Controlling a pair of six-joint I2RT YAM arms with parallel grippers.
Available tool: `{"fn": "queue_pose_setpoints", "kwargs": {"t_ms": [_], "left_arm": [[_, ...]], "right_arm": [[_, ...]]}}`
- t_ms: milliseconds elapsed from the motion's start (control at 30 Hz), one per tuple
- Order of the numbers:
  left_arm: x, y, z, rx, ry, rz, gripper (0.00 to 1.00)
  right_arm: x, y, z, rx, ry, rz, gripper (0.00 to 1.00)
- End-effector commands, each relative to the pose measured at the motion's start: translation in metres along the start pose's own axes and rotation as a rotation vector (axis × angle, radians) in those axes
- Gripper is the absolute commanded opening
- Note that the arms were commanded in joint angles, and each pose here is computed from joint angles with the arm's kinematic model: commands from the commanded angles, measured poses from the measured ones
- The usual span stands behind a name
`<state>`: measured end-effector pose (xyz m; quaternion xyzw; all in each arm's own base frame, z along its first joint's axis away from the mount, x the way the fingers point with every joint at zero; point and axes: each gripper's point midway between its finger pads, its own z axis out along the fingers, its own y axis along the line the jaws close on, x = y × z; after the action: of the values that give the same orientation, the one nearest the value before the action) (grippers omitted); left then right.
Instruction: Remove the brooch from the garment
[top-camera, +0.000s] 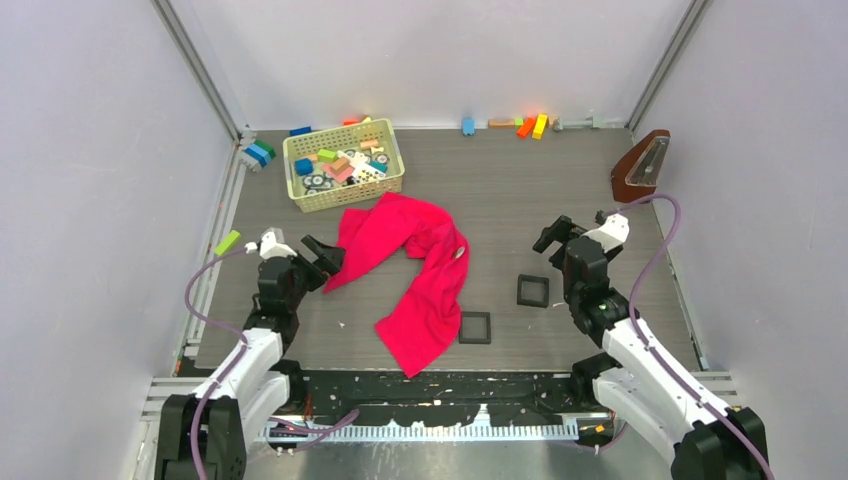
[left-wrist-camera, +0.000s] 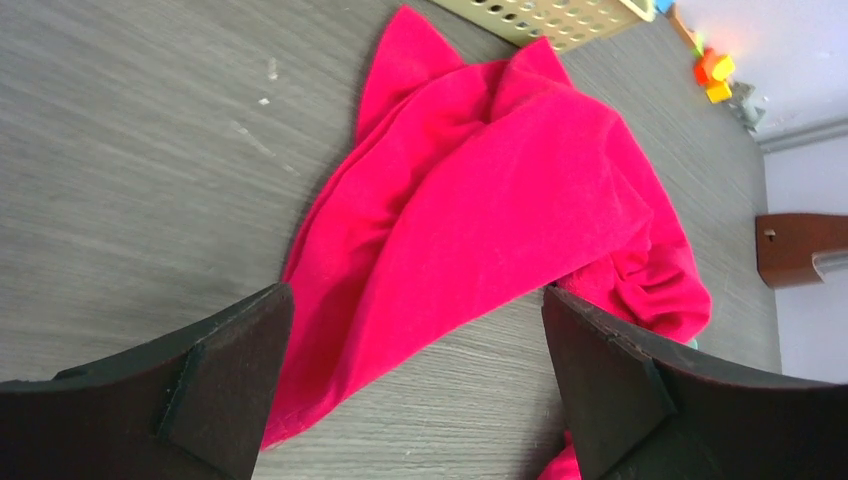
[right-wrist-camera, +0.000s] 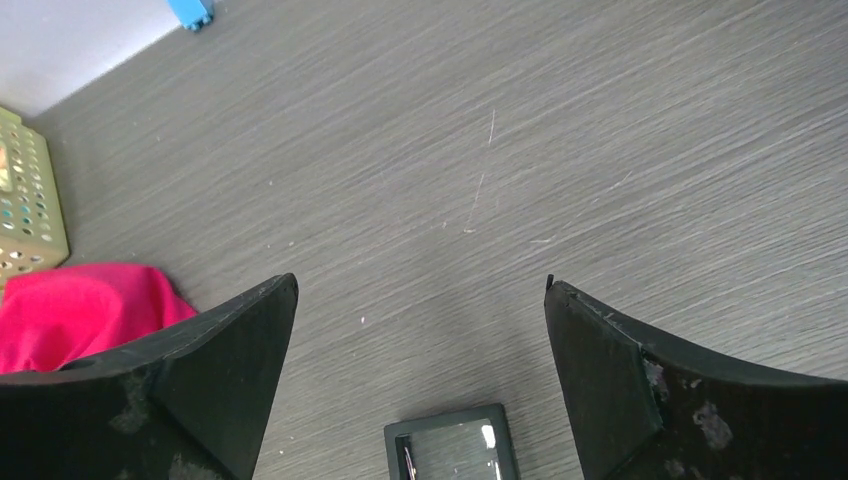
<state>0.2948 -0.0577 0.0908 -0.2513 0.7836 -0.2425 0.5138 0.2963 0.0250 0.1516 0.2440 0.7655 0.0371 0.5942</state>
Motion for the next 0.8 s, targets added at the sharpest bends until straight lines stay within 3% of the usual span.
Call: {"fn": "queue_pose_setpoints", "kwargs": {"t_ms": [0,100,267,767], "left_arm": [[-0.008,-0.041,-0.001,0.211,0.002,0.099,0.98],[-0.003,-0.065,-0.004,0.351,0.015,0.140,0.93],[0.017,-0.083,0.003,0.393,0.054,0.228,0.91],[0.038,-0.053,0.029,0.191,0.160,0.320,0.85]], "right_arm": [[-0.005,0.029,0.006,-0.087,0.033,0.045,1.00],[0.016,0.051,0.011,-0.182,0.124,0.023,0.93],[0.052,0.099,0.006,-0.400,0.272,-0.001,0.86],[0.144,0.153,-0.003,-0.507,0.540,-0.185,0.63]]}}
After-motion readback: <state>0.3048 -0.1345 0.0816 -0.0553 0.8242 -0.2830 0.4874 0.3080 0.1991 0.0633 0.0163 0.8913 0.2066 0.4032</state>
